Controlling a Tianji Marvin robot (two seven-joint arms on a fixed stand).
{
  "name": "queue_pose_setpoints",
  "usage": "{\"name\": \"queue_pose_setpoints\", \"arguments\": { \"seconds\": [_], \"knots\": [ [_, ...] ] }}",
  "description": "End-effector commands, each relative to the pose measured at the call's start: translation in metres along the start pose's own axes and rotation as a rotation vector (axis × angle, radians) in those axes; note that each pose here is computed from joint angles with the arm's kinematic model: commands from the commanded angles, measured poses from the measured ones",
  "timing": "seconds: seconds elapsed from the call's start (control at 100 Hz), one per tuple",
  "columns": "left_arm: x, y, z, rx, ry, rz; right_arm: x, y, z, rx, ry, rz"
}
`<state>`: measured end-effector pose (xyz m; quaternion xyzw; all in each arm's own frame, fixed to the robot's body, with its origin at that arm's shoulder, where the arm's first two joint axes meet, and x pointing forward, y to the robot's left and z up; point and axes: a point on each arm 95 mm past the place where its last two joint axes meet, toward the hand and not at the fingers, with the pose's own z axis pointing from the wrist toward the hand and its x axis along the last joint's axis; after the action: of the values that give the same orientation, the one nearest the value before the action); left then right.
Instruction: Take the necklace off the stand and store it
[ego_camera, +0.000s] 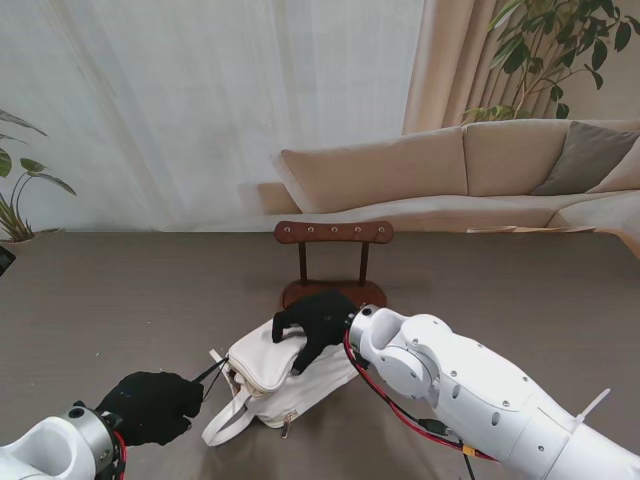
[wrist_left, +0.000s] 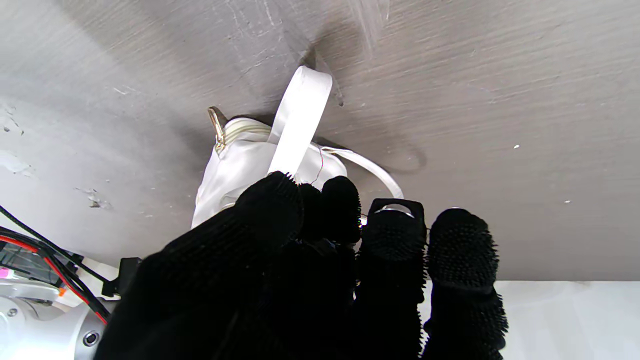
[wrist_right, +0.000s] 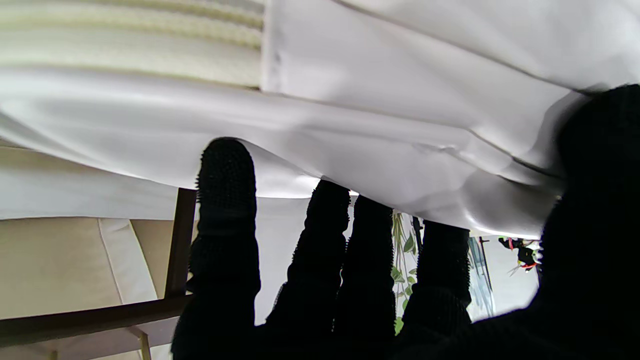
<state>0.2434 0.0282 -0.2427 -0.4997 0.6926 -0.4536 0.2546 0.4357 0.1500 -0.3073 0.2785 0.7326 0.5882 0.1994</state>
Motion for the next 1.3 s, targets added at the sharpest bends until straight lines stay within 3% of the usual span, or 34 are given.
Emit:
{"name": "queue_pose_setpoints", "arguments": {
  "seconds": [0.0,0.58,0.93,1.14,1.29],
  "knots": [
    [0.011,-0.005,-0.003,-0.009,0.032,0.018,-0.02,-0.067,-0.018,0.201,-0.076,0.014],
    [0.044,-0.023,0.009,0.029,0.17,0.012,-0.016,-0.069,-0.017,0.228,-0.089,0.027],
    [0.048,-0.019,0.012,0.021,0.18,-0.037,-0.013,-0.072,-0.017,0.233,-0.08,0.03],
    [0.057,-0.03,0.016,0.023,0.231,-0.007,-0.015,-0.072,-0.012,0.25,-0.088,0.031],
    [0.053,-0.032,0.013,0.048,0.207,0.022,-0.015,-0.072,-0.013,0.251,-0.092,0.031]
  ]
}}
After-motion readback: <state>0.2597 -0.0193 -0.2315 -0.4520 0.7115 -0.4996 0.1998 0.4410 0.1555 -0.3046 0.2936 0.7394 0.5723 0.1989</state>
